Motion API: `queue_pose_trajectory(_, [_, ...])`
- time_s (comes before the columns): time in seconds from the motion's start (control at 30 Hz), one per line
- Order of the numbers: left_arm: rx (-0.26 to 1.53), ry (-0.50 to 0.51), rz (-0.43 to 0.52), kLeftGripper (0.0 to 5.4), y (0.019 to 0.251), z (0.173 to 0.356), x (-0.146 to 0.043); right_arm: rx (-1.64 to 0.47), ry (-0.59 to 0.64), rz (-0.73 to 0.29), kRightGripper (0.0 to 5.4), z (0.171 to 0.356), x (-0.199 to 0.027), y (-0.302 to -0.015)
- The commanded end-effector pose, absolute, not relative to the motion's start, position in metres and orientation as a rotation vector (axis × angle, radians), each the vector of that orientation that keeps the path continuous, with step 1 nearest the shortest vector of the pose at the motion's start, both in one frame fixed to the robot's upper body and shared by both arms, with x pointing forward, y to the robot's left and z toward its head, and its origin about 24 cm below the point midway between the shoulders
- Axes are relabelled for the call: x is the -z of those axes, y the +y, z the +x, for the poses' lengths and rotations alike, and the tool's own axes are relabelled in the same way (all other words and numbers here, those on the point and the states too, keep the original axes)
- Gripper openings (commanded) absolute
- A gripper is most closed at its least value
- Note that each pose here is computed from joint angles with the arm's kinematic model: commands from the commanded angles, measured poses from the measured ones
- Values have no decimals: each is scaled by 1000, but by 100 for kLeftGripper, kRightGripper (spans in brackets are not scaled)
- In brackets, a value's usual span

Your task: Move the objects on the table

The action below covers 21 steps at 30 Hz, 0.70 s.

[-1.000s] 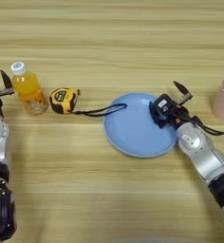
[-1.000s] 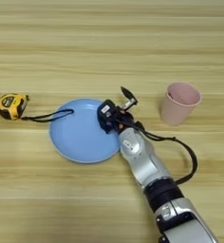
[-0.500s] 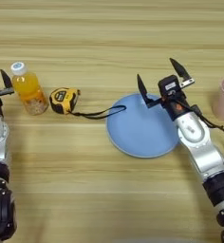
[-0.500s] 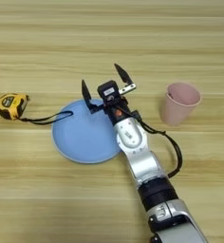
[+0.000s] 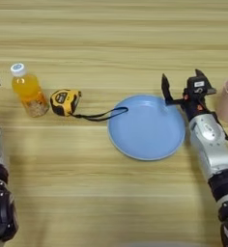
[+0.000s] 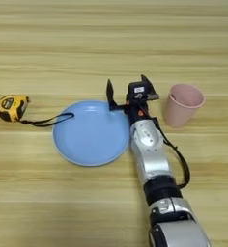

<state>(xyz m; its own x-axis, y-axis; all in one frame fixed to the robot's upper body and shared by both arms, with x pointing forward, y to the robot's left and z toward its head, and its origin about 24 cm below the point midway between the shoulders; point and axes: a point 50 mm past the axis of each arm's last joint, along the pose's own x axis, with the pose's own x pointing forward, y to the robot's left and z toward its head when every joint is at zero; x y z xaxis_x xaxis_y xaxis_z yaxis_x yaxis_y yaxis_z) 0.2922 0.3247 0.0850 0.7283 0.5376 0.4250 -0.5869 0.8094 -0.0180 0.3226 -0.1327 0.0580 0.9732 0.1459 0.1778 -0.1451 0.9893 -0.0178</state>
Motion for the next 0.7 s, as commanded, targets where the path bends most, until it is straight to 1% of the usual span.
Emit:
queue_pose_trajectory(0.03, [-638, -563, 64, 537, 325, 289, -102, -147, -157, -5, 540, 327, -55, -131])
queue_pose_trajectory(0.1, [-607, -593, 47, 537, 321, 290, -105, -136, -143, -8, 540, 328, -53, -133])
queue_pose_trajectory(0.23, [-492, -681, 45, 537, 303, 291, -121, -136, -141, -8, 540, 328, -52, -133])
queue_pose_trajectory(0.33, [-317, -703, 27, 537, 279, 291, -132, -139, -139, -9, 540, 329, -51, -133])
queue_pose_trajectory(0.43, [-151, -667, 43, 537, 256, 292, -132, -142, -140, -10, 540, 328, -51, -132])
queue_pose_trajectory(0.5, [-56, -614, 82, 537, 244, 292, -126, -142, -140, -11, 540, 328, -51, -132])
queue_pose_trajectory(0.6, [37, -527, 130, 537, 233, 293, -115, -145, -140, -11, 540, 328, -51, -131])
queue_pose_trajectory(0.7, [65, -459, 171, 537, 229, 295, -106, -146, -140, -12, 540, 328, -51, -131])
